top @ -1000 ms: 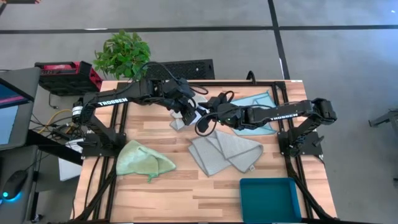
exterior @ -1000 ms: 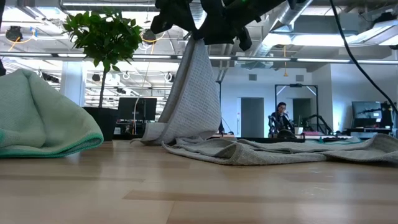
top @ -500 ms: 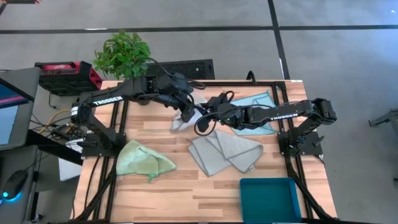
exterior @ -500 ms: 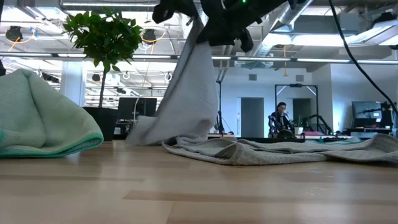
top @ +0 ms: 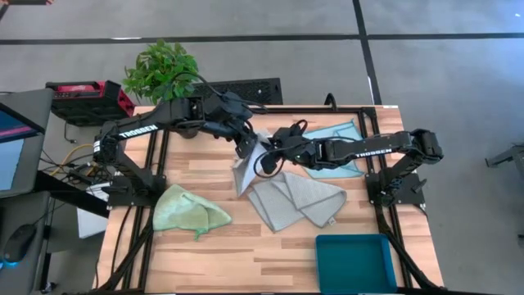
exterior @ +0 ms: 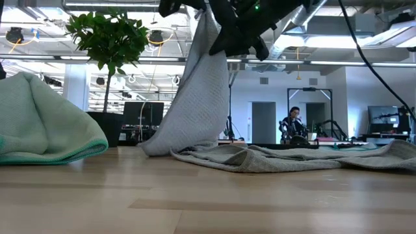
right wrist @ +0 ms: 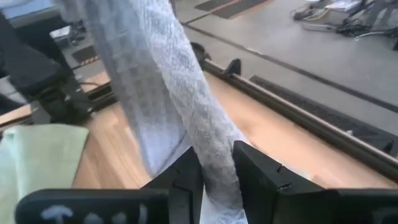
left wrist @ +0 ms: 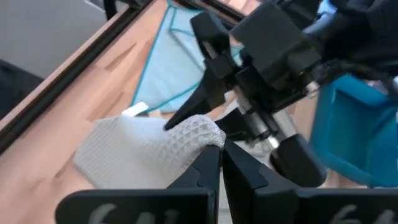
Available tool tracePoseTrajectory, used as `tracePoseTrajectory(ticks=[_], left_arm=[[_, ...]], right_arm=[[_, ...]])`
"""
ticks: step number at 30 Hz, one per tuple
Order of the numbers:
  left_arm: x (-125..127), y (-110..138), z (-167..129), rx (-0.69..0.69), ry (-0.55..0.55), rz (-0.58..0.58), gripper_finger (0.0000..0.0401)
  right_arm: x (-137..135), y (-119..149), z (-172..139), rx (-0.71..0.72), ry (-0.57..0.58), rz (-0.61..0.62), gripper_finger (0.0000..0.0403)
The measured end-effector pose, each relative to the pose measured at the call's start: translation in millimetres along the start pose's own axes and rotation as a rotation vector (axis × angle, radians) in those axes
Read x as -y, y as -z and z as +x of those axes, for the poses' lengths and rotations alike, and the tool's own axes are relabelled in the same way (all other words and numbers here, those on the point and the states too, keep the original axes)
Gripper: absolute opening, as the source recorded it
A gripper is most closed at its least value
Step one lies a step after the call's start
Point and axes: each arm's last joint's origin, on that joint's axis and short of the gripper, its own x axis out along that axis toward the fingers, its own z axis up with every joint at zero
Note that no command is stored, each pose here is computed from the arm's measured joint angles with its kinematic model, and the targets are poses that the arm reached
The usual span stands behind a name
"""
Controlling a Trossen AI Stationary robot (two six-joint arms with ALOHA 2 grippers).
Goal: Fold microfiber towels
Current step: Fold the gray microfiber cloth
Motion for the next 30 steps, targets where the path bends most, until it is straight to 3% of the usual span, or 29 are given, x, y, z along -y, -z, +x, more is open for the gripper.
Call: tracePoseTrajectory(ticks=[5,12,22,30], left_arm=[[-5,3,0,-0.039,-0.044,0.015,0.0],[-5,3,0,-0.041,-0.043,0.085,0.0],[-5,-2,-1,0.007,-0.038,0.178,0.0],[-16,-17,-16,0.09,-0.146,0.169,0.0]], right_arm=[[-12,5,-5,-0.054,-0.158,-0.016,0.0108],[-40,16,-23,-0.052,-0.257,-0.211,0.0108],[-67,41,-29,-0.073,-0.185,-0.197,0.0108],[-76,53,-37,-0.095,-0.185,-0.221,0.0108]])
